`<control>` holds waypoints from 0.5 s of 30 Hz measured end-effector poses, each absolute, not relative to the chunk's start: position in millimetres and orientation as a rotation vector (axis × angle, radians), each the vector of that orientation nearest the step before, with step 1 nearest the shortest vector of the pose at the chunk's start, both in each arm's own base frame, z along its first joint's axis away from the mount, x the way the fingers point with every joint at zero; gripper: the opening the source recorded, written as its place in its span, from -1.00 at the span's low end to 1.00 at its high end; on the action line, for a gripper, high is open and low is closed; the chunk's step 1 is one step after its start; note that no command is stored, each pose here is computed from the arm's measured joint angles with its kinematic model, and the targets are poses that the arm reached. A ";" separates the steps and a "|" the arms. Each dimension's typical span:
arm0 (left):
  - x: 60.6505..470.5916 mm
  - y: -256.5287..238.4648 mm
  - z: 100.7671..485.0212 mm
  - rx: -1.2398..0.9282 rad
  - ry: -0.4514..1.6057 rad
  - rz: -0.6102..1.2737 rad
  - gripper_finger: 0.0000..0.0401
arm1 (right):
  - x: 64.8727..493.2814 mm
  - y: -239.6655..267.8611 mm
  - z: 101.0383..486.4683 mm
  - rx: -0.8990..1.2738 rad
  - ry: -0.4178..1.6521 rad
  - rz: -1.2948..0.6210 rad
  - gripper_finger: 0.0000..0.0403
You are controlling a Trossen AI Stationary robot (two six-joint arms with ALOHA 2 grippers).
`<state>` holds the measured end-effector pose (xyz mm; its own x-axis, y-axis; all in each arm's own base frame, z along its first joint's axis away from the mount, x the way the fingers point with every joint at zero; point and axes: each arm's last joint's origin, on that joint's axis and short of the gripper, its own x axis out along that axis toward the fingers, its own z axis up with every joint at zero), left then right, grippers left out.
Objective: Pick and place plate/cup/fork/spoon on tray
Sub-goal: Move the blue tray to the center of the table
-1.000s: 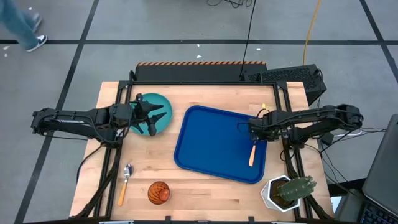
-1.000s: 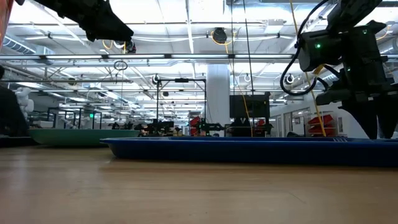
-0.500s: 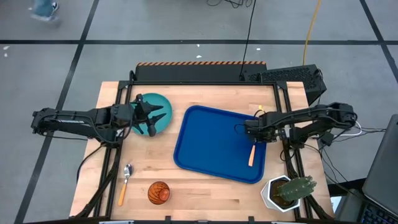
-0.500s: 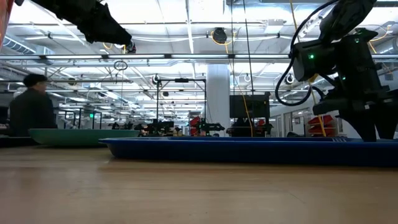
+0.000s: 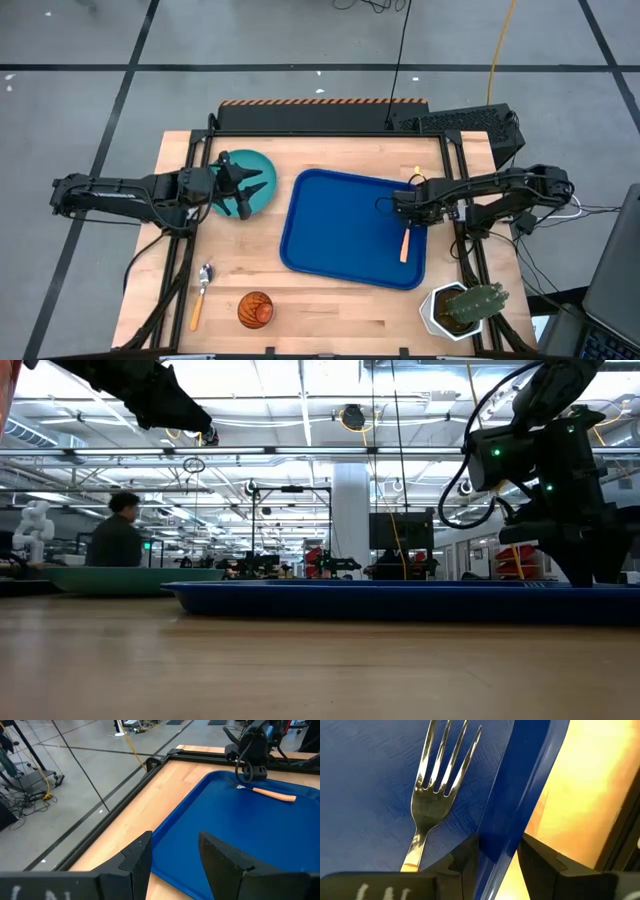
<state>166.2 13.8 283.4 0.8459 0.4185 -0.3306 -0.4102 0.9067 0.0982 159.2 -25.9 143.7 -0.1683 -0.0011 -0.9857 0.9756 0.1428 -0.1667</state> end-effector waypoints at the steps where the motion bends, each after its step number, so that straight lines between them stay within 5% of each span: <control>1: 166.2 13.8 283.4 0.024 0.354 0.437 -0.19 | 159.6 -26.9 143.6 1.022 1.404 -1.206 -0.40; 15: 166.3 13.8 283.4 0.030 0.355 0.436 -0.19 | 168.7 -39.1 142.7 0.960 1.327 -1.094 -0.40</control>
<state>166.3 13.8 283.4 0.8460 0.4189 -0.3299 -0.4084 0.9069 0.1041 168.7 -39.1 142.7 -0.0582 -0.0558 -0.9967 0.9677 0.2421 -0.0700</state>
